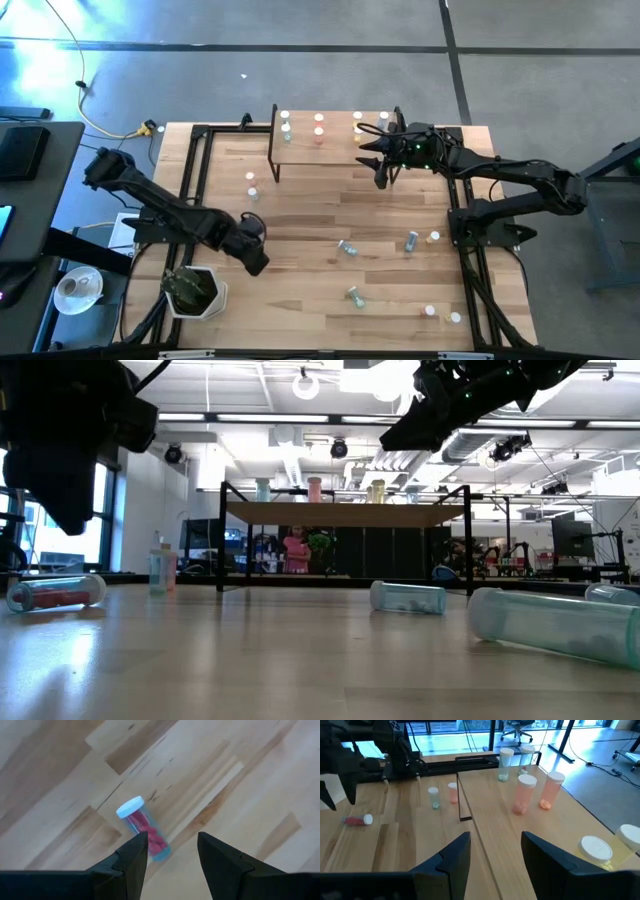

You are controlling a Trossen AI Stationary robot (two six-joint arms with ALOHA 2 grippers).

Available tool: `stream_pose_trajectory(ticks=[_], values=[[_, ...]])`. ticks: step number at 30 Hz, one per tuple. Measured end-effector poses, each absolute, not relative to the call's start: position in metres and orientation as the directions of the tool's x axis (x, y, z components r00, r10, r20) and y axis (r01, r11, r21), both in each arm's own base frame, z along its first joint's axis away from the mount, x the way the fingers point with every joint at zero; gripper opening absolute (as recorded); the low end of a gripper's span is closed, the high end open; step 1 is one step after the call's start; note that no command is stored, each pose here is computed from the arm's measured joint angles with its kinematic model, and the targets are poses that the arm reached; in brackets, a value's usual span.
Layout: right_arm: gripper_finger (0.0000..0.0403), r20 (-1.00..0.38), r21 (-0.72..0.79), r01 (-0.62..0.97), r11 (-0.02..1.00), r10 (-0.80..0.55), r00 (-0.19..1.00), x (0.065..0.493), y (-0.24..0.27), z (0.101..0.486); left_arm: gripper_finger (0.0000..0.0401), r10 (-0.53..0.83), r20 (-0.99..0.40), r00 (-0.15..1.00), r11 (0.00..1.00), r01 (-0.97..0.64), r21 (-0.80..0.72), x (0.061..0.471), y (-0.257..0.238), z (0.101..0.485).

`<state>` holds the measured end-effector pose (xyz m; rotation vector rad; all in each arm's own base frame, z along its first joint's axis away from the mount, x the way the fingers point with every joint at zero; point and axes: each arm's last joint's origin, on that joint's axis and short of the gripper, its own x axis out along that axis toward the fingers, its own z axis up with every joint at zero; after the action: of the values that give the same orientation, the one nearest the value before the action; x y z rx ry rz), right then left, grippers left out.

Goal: Pick and place medicine bottles onto shelf by color
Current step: Align the blue pill bottle with the blue bottle on the shelf

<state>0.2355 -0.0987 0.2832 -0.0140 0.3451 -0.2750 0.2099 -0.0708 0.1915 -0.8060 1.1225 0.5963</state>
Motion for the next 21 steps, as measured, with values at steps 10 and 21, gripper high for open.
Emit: stream_pose_trajectory(ticks=[10, 21], values=[[0.0167, -0.332, -0.065, 0.262, 0.963, -0.269, 0.904, 0.236, -0.099, 0.283, 0.0163, 0.048, -0.965, 0.258, 0.522, -0.830, -0.196, 0.214, -0.080, 0.173], [0.0167, -0.331, -0.068, 0.261, 0.963, -0.269, 0.904, 0.236, -0.099, 0.283, 0.0163, 0.057, -0.980, 0.188, 0.502, -0.854, -0.135, 0.223, -0.084, 0.152]])
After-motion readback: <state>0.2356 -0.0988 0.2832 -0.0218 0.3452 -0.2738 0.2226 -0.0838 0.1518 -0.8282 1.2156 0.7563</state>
